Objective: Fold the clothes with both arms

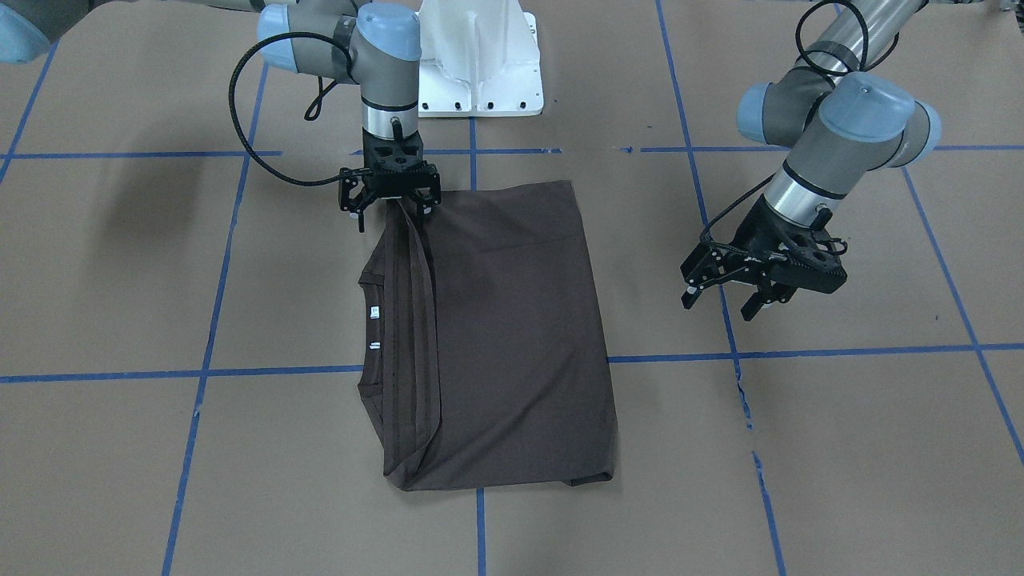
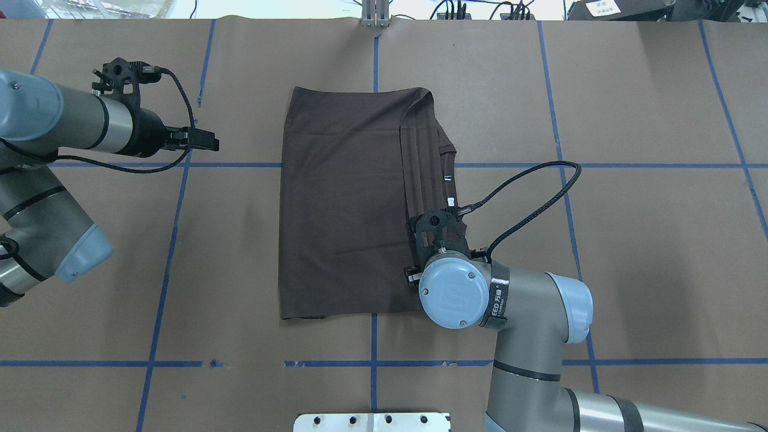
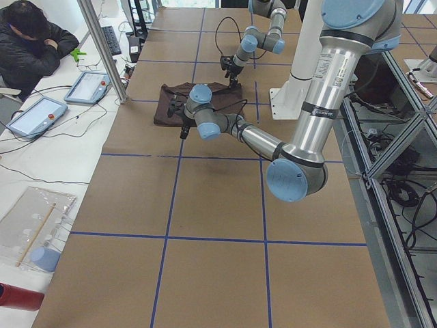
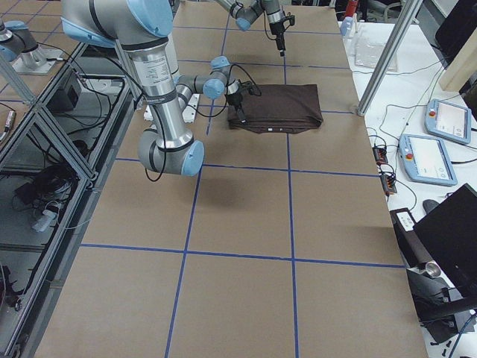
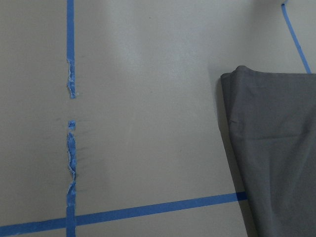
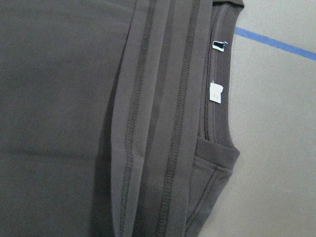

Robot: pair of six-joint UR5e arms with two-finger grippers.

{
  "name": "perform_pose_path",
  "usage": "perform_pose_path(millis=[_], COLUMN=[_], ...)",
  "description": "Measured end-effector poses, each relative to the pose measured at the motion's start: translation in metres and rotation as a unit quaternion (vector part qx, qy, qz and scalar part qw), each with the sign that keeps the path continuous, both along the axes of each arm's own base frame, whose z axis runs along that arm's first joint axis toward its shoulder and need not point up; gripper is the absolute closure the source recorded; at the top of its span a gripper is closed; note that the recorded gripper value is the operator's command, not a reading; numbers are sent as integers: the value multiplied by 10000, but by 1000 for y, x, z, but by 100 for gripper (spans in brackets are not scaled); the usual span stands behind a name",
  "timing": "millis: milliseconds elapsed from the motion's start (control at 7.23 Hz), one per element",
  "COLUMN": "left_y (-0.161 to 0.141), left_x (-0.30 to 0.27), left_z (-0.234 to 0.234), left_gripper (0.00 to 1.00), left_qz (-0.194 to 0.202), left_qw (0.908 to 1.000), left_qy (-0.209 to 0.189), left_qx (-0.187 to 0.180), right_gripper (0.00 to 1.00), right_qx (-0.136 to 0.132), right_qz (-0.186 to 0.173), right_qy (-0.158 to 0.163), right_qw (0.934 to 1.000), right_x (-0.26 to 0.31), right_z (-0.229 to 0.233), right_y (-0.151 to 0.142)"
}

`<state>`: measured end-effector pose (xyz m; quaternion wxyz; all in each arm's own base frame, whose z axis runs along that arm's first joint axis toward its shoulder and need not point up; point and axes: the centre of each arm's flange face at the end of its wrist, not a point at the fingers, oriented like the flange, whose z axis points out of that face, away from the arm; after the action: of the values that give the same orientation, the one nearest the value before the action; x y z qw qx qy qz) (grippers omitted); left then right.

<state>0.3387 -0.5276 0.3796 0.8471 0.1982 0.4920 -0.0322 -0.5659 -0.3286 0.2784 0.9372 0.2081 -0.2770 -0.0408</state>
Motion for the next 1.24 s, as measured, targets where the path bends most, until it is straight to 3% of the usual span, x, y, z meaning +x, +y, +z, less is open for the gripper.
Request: perform_pose_path(millis=[276,691,829,968,1106,1244], left_y=[0,0,1,4,14,30], left_x=[0,0,1,4,13,27], left_z=[0,0,-1,-4,-13,-26], left_gripper=[0,0,0,0,0,0], left_qz=[7,15,19,27,42,77], left_qw=[10000,10000,10000,10000,9998,9992], left_qy=[3,7,15,55,171,336], left_qx=[0,6,5,-18,-92,-204], right_gripper=[0,0,0,0,0,0], right_qx=[-10,-255,-283,-252,-215,-251], right_qz=[-101,-116,-61,25,151,320], right_qy=[429,971,844,394,-279,-897], right_qw=[9990,9949,9960,9989,9993,9951], right_x=[6,37,48,54,57,58], right_z=[12,31,25,10,-6,-18], right_y=[-7,-46,-58,-65,-67,-66])
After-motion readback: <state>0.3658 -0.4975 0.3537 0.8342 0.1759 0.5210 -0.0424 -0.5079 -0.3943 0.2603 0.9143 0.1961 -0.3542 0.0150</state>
